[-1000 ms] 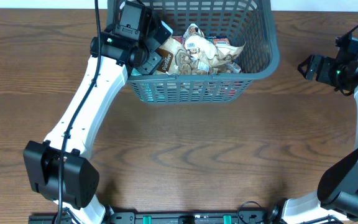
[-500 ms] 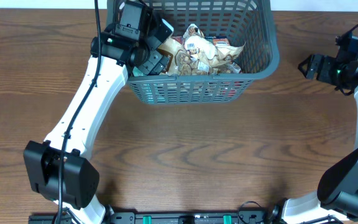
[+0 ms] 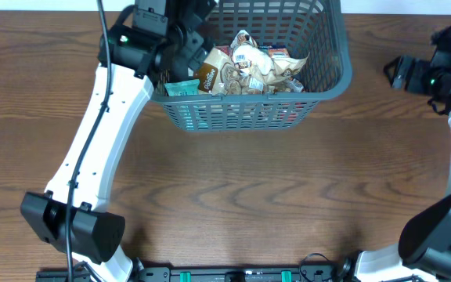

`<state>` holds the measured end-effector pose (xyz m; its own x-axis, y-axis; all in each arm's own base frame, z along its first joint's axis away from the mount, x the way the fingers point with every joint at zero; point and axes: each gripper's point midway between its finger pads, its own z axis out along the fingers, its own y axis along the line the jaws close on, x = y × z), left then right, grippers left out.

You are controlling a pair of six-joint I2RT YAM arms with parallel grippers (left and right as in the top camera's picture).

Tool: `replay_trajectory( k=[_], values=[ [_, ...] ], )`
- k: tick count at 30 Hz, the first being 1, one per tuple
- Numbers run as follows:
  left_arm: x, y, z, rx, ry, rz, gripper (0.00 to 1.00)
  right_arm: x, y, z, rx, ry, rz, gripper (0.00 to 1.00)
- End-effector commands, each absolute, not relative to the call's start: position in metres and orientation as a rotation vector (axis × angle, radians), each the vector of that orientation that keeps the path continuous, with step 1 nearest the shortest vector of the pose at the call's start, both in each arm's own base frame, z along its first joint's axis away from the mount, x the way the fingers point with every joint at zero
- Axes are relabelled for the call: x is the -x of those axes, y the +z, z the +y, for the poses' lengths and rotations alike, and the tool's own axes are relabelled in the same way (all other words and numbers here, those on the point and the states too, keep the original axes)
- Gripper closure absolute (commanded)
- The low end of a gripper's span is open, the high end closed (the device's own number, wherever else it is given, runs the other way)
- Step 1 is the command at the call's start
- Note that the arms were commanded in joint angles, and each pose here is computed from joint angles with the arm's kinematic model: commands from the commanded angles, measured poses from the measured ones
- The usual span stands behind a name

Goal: Pack container

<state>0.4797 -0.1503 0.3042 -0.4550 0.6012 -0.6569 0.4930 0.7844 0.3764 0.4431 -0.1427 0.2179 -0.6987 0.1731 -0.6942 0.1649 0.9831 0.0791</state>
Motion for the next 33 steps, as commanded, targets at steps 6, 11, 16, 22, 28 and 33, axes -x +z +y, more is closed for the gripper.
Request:
replay_trajectory(
  k=[6,11,16,22,28,33],
  values=[
    [-0.481,0.383,-0.059,-0.234,0.358,2.063,0.01,-0.457,0.344,-0.131,-0.048,-0.182,2.071,0.01],
    [-0.468,0.401,0.003,0.028,0.353,2.050,0.01,-0.456,0.370,-0.137,-0.056,-0.248,2.023,0.01],
    [-0.450,0.400,0.042,0.175,0.370,2.073,0.01,-0.444,0.370,-0.145,-0.085,-0.316,2.052,0.01],
    [-0.428,0.397,0.057,0.249,0.363,2.057,0.01,-0.422,0.368,-0.153,-0.156,-0.387,2.080,0.01],
    [-0.404,0.387,0.057,0.261,0.348,1.995,0.01,-0.399,0.359,-0.150,-0.236,-0.374,2.086,0.01],
    [-0.374,0.362,0.057,0.263,0.342,1.974,0.01,-0.374,0.341,-0.141,-0.251,-0.363,2.103,0.01]
  ],
)
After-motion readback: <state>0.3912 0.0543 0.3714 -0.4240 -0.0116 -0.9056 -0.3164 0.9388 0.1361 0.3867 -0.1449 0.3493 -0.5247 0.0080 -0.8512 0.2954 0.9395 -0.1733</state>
